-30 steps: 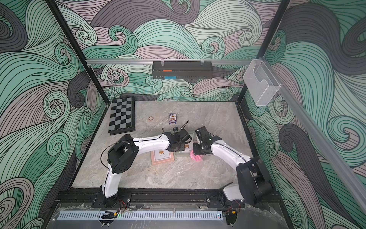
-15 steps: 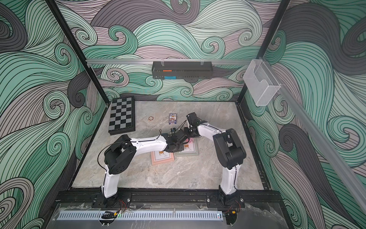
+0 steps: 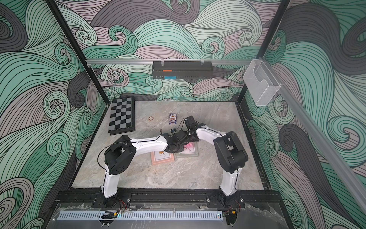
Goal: Wipe the picture frame with a cloth
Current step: Wipe the dirt from the picture frame.
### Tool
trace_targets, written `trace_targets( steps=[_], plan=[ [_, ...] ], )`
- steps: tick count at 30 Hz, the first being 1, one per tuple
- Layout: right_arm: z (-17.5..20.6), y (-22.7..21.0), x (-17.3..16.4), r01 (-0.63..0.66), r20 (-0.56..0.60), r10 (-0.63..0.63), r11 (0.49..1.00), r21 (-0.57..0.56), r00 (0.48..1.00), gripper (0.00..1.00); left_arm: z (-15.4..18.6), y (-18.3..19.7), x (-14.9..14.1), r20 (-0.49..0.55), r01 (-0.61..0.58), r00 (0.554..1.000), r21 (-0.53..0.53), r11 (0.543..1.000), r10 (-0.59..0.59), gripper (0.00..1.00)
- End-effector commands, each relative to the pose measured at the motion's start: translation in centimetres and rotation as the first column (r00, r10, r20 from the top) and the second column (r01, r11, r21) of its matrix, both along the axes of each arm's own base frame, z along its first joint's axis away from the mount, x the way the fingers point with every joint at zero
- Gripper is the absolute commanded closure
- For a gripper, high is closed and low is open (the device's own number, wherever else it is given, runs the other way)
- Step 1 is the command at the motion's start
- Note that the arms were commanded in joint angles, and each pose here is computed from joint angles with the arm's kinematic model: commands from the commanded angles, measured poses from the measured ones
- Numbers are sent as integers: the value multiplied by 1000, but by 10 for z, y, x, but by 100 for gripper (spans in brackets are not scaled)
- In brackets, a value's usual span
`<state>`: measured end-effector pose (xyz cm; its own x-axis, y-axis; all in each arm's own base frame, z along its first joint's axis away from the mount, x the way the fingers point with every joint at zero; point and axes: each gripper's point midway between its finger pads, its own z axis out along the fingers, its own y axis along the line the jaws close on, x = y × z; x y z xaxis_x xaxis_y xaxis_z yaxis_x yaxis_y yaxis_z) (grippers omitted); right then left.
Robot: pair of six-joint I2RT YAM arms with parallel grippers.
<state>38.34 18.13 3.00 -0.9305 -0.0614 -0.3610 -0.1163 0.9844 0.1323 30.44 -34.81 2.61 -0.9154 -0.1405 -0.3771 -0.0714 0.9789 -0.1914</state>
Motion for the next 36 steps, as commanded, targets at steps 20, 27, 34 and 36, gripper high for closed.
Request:
trace_targets(
  steps=[20,27,34,36],
  plan=[
    [-7,23,33,-6,-21,9,988,155,1000,100,-16,13,-20,-60,6,998,51,999,-3,93],
    [-23,46,-41,-81,-128,106,979,189,986,100,-17,13,-12,-36,-1,999,75,997,4,92],
    [1,-24,-98,-11,-63,10,1000,-15,998,100,-14,12,-4,-13,-6,1000,88,996,8,92],
    [13,-46,-106,15,-28,-18,997,-81,999,100,-13,12,-3,-10,-8,1000,87,996,9,92]
  ],
)
